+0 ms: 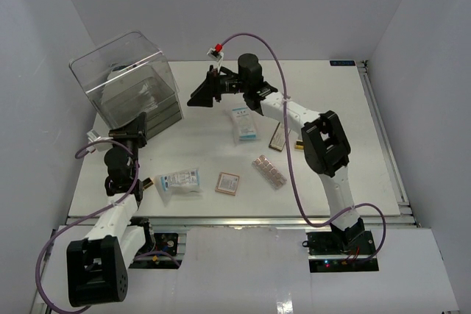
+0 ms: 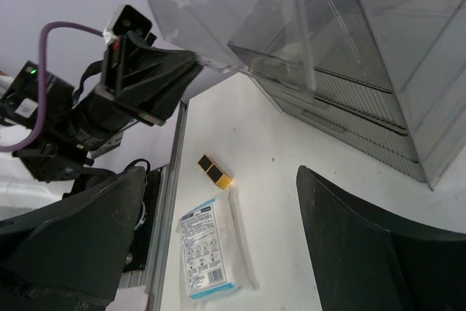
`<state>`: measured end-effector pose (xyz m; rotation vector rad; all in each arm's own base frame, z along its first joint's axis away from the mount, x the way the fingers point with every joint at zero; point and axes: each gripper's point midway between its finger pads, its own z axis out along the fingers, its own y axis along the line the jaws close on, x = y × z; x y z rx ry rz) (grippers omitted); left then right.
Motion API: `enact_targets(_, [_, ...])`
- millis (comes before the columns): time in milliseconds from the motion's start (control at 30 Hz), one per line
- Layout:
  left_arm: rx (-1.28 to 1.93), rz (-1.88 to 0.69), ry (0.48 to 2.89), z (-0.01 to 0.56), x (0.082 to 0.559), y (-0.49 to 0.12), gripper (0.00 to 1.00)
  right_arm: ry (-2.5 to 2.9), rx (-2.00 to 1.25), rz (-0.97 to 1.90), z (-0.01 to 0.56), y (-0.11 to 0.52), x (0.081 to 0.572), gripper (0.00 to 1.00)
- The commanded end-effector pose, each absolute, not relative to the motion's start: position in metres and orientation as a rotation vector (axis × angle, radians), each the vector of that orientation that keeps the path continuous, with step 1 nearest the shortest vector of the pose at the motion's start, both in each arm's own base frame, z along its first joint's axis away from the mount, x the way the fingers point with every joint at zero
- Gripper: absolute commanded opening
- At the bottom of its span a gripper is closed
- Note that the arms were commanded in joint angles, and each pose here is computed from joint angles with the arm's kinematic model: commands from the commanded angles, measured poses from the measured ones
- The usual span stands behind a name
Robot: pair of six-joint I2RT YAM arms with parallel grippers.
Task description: Organize the makeup
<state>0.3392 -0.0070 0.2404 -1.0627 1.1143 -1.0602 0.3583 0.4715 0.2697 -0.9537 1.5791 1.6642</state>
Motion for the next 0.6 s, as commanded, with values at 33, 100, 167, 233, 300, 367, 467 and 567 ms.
enact_targets(33, [-1.015, -1.117, 1.158, 0.240, 0.328, -0.022, 0.00, 1.534, -0.881, 1.700, 0.276, 0.494, 0.371, 0.90])
enact_targets(100, [-0.996, -1.125, 1.158, 0.244, 0.326, -0.024, 0.00, 1.526, -0.864, 1.713, 0.274, 0.497, 0.374, 0.90])
enact_targets(167, [-0.987, -1.134, 1.165, 0.245, 0.324, -0.026, 0.00, 1.524, -0.857, 1.720, 0.270, 0.499, 0.376, 0.90])
enact_targets(233, [-0.976, -1.145, 1.172, 0.246, 0.322, -0.029, 0.00, 1.506, -0.847, 1.738, 0.270, 0.502, 0.378, 0.90])
enact_targets(300, [-0.971, -1.151, 1.180, 0.244, 0.320, -0.031, 0.00, 1.475, -0.852, 1.753, 0.274, 0.503, 0.377, 0.90])
enact_targets(367, [-0.966, -1.153, 1.182, 0.245, 0.318, -0.031, 0.00, 1.455, -0.857, 1.765, 0.277, 0.507, 0.375, 0.91])
enact_targets(467, [-0.960, -1.162, 1.192, 0.244, 0.317, -0.034, 0.00, 1.425, -0.866, 1.770, 0.284, 0.512, 0.370, 0.91])
enact_targets(567, [-0.951, -1.170, 1.191, 0.248, 0.314, -0.035, 0.00, 1.404, -0.870, 1.773, 0.289, 0.517, 0.365, 0.91])
